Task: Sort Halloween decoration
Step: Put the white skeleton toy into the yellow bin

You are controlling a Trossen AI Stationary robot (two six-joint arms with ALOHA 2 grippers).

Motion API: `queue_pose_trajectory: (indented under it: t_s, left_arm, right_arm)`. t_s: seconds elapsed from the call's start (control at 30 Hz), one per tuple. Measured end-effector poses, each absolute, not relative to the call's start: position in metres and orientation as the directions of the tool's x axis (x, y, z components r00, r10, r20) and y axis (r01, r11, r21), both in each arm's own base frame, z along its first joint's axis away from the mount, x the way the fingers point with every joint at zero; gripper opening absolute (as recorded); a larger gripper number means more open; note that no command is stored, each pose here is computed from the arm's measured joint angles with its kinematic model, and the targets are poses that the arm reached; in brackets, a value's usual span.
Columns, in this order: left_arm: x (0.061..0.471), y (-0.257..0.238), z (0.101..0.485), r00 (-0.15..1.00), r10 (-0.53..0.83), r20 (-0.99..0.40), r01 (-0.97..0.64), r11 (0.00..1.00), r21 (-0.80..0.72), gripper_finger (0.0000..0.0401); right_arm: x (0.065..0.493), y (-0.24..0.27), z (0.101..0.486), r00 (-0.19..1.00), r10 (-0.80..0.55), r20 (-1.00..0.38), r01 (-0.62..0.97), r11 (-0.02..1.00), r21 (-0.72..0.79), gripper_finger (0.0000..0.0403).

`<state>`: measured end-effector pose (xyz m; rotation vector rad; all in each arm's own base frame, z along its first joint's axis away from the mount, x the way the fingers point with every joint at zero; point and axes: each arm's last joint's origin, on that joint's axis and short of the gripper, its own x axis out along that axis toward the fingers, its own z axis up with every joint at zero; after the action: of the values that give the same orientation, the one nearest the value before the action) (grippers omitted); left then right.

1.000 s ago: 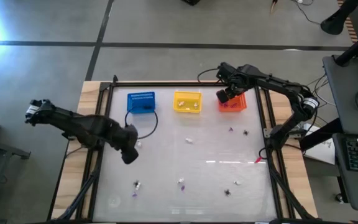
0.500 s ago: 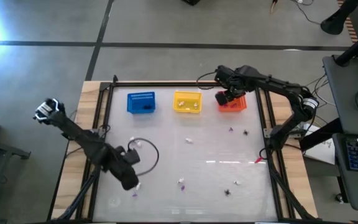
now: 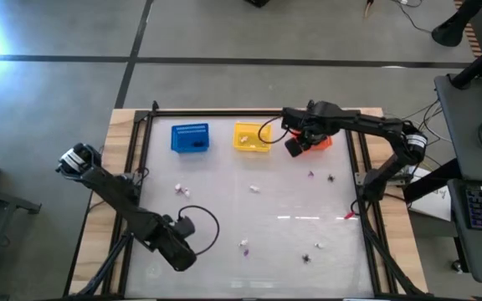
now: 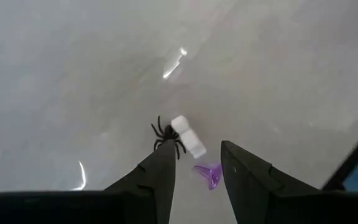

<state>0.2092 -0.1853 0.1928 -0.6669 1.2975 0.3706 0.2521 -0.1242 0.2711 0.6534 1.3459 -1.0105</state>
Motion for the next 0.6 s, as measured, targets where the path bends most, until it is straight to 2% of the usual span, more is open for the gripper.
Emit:
queue_pose_trajectory:
  t_s: [0.33, 0.6]
  left_arm:
    - [0.217, -0.195, 0.174, 0.211, -0.136, -0.968, -0.662, 0.708, -0.244, 0.0111]
    - [0.220, -0.198, 0.161, 0.176, -0.128, -0.976, -0.680, 0.701, -0.214, 0.0111]
  right_arm:
    - [0.262, -0.100, 0.271, -0.051, -0.218, -0.975, 0.834, 0.528, -0.162, 0.0112]
    - [0.263, -0.098, 0.271, -0.050, -0.219, -0.974, 0.845, 0.510, -0.158, 0.0112]
